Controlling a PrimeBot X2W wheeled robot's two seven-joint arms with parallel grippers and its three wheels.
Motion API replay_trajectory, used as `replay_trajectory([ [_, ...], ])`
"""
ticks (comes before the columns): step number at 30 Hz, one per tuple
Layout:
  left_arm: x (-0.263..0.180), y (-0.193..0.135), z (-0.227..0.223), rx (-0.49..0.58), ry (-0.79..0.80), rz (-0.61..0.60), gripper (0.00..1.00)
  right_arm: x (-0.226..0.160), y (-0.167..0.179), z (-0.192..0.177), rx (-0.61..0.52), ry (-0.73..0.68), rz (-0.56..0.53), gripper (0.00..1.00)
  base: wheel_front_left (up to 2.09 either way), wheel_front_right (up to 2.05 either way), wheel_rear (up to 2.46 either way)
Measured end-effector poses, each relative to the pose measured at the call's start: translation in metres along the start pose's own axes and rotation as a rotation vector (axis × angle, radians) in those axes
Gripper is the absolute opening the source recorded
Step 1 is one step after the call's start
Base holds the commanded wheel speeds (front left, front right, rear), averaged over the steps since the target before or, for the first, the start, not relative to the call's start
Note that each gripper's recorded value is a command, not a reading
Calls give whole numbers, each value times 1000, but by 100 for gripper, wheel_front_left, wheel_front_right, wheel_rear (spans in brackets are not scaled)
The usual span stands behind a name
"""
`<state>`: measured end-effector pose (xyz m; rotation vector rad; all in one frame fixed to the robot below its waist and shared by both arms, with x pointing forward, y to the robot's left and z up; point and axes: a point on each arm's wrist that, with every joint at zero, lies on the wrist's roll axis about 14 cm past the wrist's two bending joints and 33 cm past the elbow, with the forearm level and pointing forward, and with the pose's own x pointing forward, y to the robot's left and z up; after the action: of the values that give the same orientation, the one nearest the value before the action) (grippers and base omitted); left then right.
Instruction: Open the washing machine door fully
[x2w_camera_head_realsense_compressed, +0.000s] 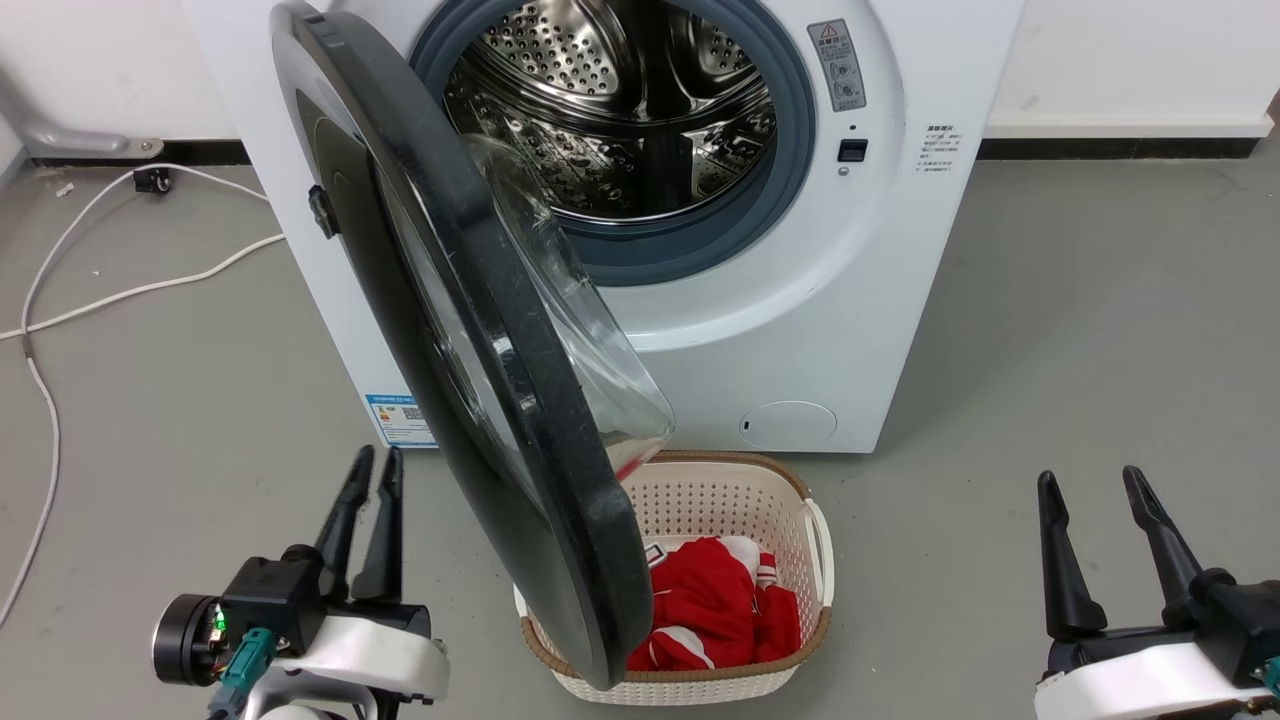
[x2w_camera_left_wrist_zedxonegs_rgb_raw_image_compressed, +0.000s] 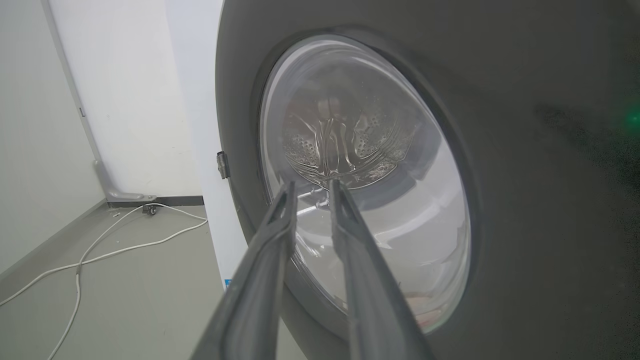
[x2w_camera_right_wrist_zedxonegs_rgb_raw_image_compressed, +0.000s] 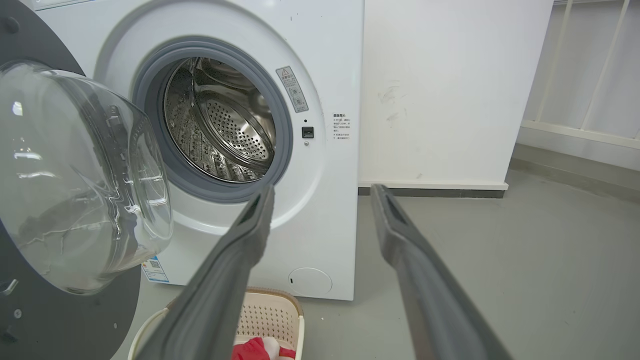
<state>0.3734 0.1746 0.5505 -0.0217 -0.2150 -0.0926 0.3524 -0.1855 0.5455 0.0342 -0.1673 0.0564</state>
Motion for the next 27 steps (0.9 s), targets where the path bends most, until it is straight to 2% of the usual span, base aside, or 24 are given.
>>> replay_trajectory([
  [6, 0, 1, 3, 1, -10, 3, 0, 0, 0, -2, 2, 5, 0, 100, 0, 0, 0],
  [12, 7, 6, 34, 9, -108, 14, 0, 1, 0, -4, 4, 9, -1, 100, 0, 0, 0],
  [18, 16, -1, 102, 29, -320, -7, 0, 2, 0, -6, 6, 14, 0, 100, 0, 0, 0],
  [27, -3, -39, 219, 36, -709, -120, 0, 5, 0, -7, 7, 17, -1, 100, 0, 0, 0],
])
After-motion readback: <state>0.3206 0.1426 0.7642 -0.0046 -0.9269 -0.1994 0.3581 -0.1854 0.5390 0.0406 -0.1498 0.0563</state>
